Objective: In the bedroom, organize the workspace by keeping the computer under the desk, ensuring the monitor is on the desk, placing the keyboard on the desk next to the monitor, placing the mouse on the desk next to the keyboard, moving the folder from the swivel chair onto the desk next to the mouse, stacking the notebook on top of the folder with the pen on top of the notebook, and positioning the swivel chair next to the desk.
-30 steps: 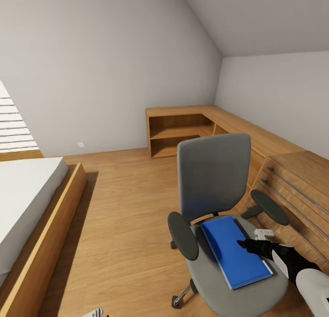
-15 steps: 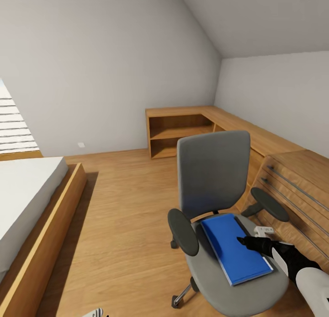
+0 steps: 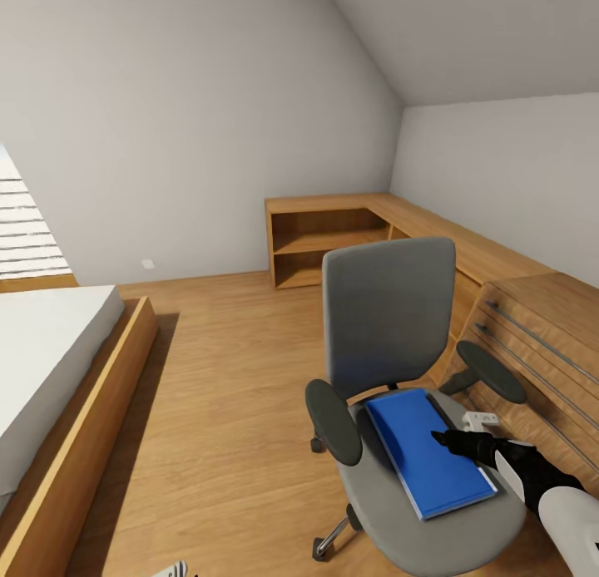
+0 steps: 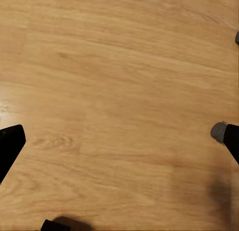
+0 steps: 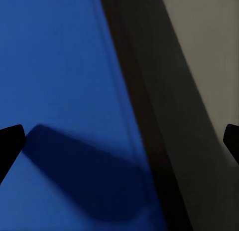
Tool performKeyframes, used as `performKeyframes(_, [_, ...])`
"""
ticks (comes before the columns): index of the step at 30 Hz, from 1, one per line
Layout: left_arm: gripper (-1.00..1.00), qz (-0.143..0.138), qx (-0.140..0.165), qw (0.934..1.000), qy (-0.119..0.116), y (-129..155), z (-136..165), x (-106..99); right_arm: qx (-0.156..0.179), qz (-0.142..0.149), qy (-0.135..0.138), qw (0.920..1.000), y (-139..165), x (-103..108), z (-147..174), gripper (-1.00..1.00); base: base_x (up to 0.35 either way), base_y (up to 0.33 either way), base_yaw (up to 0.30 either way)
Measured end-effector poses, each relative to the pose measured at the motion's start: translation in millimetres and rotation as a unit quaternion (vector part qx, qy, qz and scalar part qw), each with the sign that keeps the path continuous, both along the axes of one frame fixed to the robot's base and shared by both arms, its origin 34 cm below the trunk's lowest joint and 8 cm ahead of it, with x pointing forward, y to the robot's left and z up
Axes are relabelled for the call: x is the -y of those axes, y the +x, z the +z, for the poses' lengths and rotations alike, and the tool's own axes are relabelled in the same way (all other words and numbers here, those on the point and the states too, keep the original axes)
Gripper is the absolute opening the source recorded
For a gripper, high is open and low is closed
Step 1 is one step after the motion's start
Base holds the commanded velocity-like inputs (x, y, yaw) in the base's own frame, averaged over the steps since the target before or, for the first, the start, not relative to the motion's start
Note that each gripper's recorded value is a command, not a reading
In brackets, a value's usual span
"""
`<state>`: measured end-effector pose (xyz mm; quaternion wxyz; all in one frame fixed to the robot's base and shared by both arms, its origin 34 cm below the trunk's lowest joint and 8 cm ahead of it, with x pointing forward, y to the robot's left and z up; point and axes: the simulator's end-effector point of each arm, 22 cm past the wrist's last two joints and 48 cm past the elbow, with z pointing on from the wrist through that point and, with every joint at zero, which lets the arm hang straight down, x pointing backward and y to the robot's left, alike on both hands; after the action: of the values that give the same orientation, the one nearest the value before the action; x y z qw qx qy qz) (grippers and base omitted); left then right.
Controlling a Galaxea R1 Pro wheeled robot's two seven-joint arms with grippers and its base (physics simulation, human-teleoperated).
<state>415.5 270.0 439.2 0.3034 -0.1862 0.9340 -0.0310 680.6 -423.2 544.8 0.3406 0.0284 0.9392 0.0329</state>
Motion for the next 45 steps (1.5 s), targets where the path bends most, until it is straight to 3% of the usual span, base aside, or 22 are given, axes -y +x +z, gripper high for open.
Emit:
performKeyframes(7, [1.00,-0.001,-0.019,0.9998,-0.003,-6.6,-14.3,2.5,0.011,0.004,-0.006,0.9999,17.3,0.5,0.5,1.00,-0.163,0.000,0.000])
performKeyframes(32, [1.00,-0.001,-0.022,0.9998,-0.002,-9.2,-16.0,2.0,0.012,0.005,-0.007,0.9999,17.4,0.7,0.7,1.00,-0.084,0.000,0.000])
performKeyframes(45, [1.00,0.003,0.000,1.0000,0.008,-5.6,-13.1,-1.5,0.012,0.005,-0.007,0.9999,17.4,0.6,0.9,1.00,-0.060,0.000,0.000])
